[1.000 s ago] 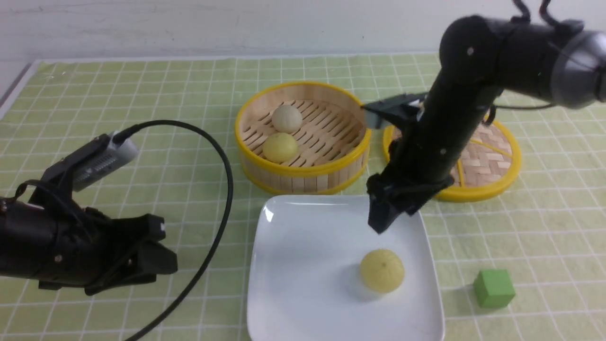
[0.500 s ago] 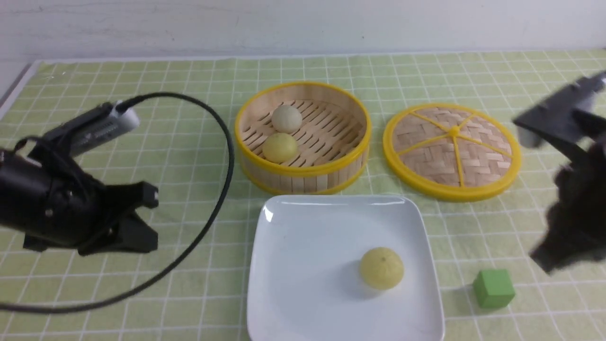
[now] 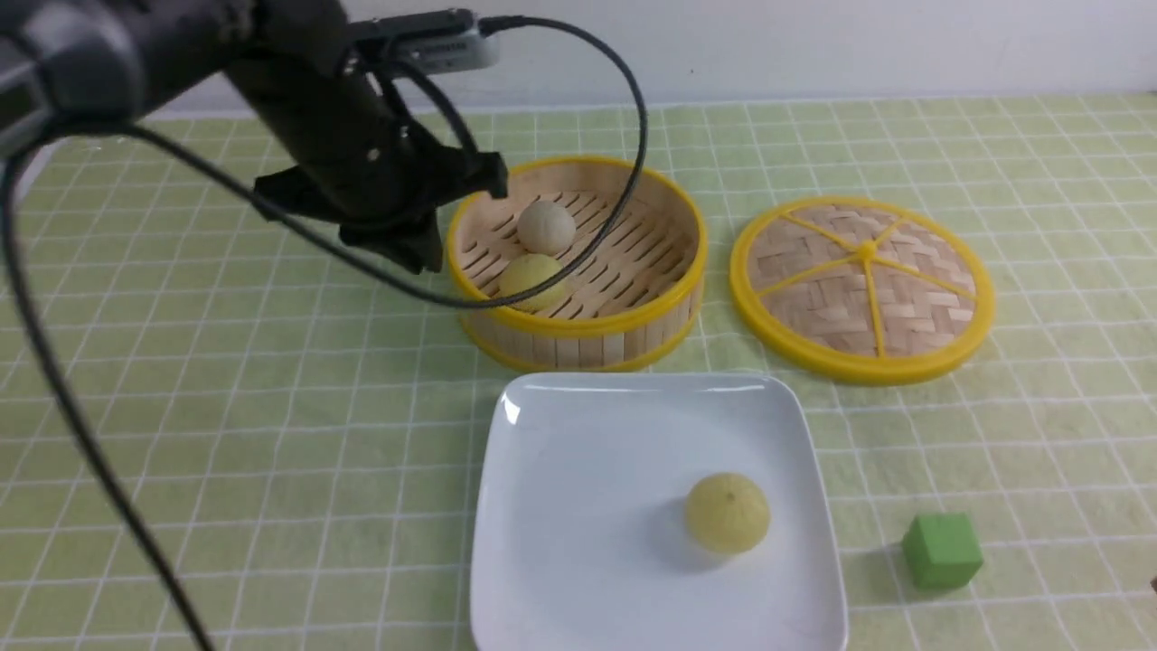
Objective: Put the steamed buns into the plate on the green tablecloth.
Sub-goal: 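Reach into the bamboo steamer and grasp a bun with the left gripper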
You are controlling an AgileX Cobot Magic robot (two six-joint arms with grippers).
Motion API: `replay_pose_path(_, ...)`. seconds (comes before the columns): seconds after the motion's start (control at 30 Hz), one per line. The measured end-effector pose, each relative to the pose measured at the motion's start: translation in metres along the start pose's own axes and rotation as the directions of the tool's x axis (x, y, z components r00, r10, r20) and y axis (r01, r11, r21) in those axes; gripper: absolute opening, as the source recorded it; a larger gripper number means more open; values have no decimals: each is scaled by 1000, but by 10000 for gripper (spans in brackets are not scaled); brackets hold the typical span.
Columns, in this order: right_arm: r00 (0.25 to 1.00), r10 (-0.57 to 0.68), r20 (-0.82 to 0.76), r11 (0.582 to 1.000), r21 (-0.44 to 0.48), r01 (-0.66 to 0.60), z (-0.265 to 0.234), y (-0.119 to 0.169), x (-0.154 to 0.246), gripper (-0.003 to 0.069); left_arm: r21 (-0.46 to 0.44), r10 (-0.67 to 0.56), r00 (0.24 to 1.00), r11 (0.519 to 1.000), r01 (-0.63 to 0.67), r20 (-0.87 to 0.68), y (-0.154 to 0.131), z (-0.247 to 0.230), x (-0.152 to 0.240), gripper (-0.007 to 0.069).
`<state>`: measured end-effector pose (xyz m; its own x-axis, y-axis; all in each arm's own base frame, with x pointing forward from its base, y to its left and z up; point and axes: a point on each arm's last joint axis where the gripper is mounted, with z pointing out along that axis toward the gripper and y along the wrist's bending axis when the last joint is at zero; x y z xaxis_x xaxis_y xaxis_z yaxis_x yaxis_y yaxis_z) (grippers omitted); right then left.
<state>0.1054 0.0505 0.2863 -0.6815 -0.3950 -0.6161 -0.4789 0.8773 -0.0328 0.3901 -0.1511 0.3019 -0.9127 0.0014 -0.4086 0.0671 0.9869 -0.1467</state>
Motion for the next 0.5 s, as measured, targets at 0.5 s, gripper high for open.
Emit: replay_pose_path(0.5,1000,12,27,1000,-12,-12,1,1,-2,-11,55,-61,997,996,63,-52,-23,94,-41,405)
